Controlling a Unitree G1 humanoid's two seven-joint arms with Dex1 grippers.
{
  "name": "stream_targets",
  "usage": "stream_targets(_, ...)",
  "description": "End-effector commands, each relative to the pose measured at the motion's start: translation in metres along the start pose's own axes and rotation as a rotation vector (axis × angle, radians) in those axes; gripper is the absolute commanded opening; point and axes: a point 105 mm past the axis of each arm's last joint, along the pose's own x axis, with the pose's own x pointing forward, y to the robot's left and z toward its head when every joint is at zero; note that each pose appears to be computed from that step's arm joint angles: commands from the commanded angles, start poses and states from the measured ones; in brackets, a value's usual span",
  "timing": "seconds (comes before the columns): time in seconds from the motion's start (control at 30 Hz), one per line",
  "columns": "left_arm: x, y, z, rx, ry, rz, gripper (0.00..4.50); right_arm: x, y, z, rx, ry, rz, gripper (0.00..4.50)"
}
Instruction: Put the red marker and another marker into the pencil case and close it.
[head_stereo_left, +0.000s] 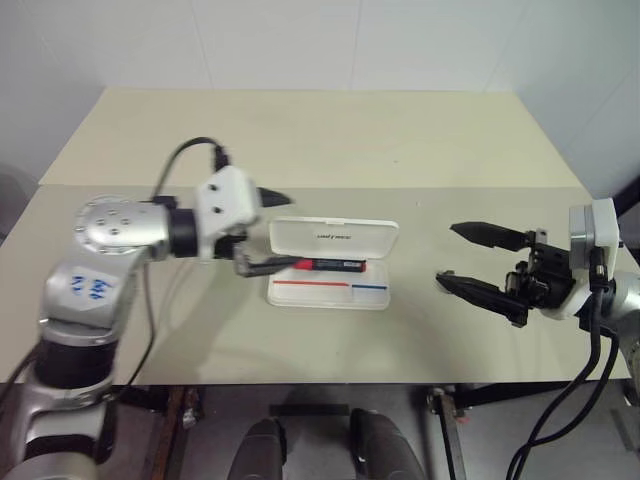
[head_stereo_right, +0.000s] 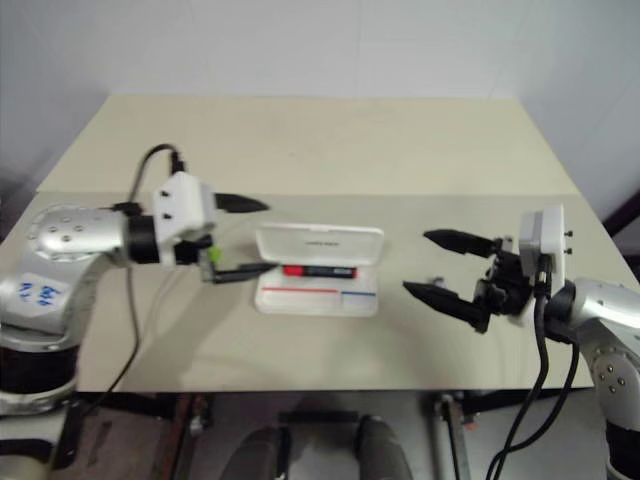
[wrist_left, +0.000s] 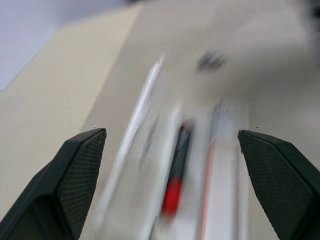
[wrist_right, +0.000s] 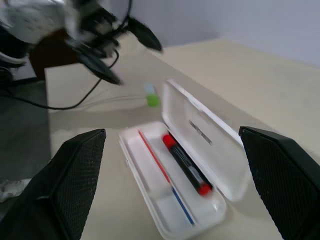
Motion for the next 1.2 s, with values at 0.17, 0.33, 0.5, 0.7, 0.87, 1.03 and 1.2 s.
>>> stream_targets(0.17, -0.054, 0.055, -0.068, -0.156, 0.273, 0.498, 4.48, 0.007, -0.005, 0.002, -0.02, -0.016, 0.026, 4.5)
stream_targets(0.33, -0.044, 0.042, -0.079, -0.196, 0.27, 0.5, 4.48, 0.008, -0.01, 0.0, -0.025, -0.008, 0.032, 4.5)
stream_targets(0.5, -0.047, 0.015, -0.077, -0.086, 0.224, 0.188, 4.48, 0.011, -0.012, -0.003, -0.023, -0.005, 0.04, 4.5)
stream_targets(0.7, -0.072, 0.031, -0.099, -0.047, 0.34, -0.004, 4.48, 0.014, -0.013, -0.006, -0.021, -0.005, 0.046, 4.5)
stream_targets(0.87, -0.073, 0.048, -0.112, -0.079, 0.433, -0.105, 4.48, 0.013, -0.014, -0.007, -0.026, -0.006, 0.042, 4.5)
stream_targets(1.03, -0.066, 0.064, -0.116, -0.105, 0.48, -0.173, 4.48, 0.011, -0.014, -0.008, -0.029, -0.005, 0.032, 4.5)
stream_targets(1.2, -0.057, 0.072, -0.122, -0.137, 0.561, -0.238, 4.48, 0.013, -0.014, -0.01, -0.031, -0.01, 0.028, 4.5)
